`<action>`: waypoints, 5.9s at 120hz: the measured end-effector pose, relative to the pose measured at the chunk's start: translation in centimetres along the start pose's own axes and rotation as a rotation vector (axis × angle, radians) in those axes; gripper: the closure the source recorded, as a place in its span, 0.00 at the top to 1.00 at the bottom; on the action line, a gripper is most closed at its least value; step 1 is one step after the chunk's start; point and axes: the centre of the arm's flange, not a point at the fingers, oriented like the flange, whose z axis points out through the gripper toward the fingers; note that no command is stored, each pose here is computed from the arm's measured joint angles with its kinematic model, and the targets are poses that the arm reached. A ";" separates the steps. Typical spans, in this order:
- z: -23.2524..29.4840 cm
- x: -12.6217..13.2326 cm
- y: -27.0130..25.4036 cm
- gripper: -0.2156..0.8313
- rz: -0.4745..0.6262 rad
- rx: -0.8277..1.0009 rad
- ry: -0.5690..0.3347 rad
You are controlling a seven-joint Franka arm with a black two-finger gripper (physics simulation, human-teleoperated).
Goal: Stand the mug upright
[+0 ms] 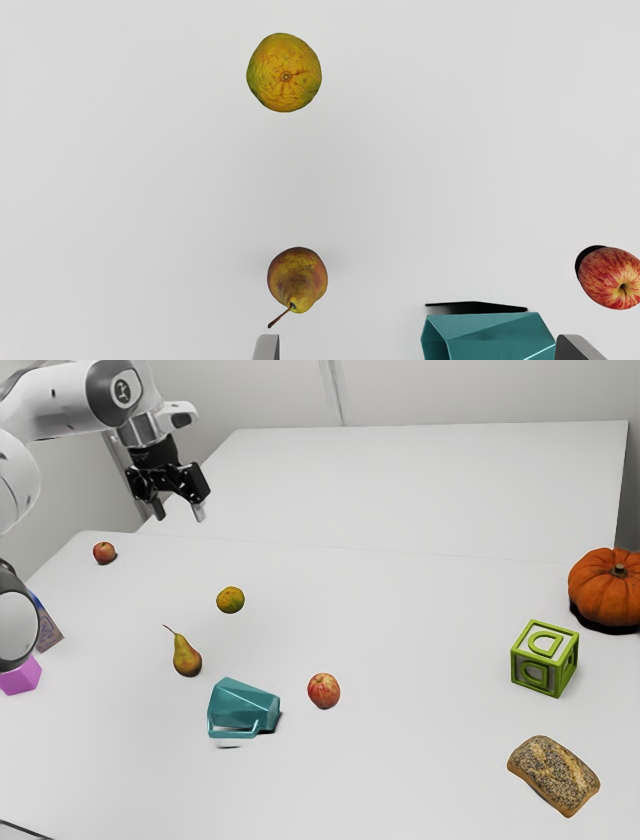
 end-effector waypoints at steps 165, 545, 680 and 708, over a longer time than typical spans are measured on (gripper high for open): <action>20.8 -18.3 3.5 0.79 -0.224 -0.394 0.065; 18.1 -6.1 10.8 0.07 0.604 0.012 0.039; 23.0 -5.6 11.9 0.27 0.430 0.086 0.056; 22.7 -5.6 11.8 0.41 0.416 0.084 0.063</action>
